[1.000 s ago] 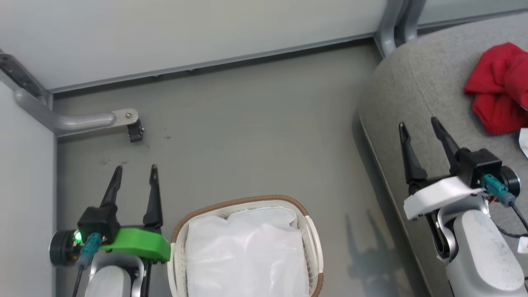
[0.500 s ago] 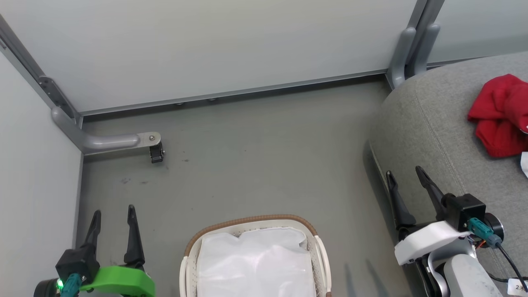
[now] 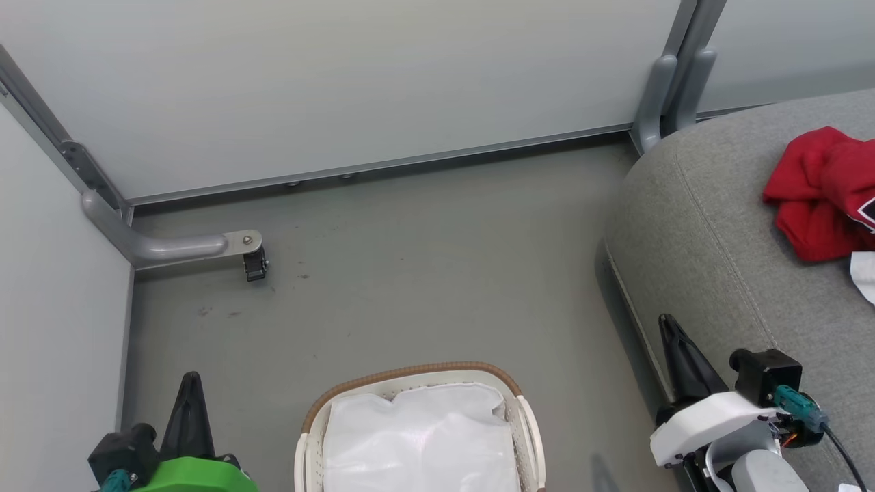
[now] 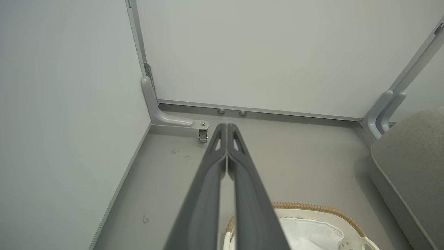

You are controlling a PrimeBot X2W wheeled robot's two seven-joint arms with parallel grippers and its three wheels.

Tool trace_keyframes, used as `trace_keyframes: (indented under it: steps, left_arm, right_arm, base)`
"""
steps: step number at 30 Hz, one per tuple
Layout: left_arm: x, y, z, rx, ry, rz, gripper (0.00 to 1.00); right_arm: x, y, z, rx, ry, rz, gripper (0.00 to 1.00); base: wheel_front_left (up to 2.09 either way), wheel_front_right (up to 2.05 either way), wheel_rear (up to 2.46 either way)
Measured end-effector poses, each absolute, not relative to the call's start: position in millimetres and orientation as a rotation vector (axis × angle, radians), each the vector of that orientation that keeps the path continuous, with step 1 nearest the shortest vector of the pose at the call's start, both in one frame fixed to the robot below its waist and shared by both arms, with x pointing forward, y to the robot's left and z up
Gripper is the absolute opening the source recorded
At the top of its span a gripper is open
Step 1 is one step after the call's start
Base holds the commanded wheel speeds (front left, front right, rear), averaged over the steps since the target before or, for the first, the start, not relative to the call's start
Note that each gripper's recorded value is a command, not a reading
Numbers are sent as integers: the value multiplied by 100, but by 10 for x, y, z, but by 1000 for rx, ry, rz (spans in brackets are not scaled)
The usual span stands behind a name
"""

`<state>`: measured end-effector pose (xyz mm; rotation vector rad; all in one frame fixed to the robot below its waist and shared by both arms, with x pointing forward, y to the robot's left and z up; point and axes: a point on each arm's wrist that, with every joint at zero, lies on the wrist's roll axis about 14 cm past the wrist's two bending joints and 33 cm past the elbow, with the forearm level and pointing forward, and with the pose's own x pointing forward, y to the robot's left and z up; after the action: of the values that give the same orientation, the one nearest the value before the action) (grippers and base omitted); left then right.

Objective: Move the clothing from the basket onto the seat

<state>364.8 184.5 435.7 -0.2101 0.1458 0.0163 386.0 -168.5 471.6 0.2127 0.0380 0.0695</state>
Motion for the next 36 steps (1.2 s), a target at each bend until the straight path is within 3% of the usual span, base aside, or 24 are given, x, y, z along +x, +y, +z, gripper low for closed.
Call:
trace_keyframes:
  steps: [36]
  left_arm:
    - [3720,1964,4466,-781,143,121,0]
  right_arm:
    - [3881,-1922,4754,780,64,-59,0]
  base:
    - [0,0,0]
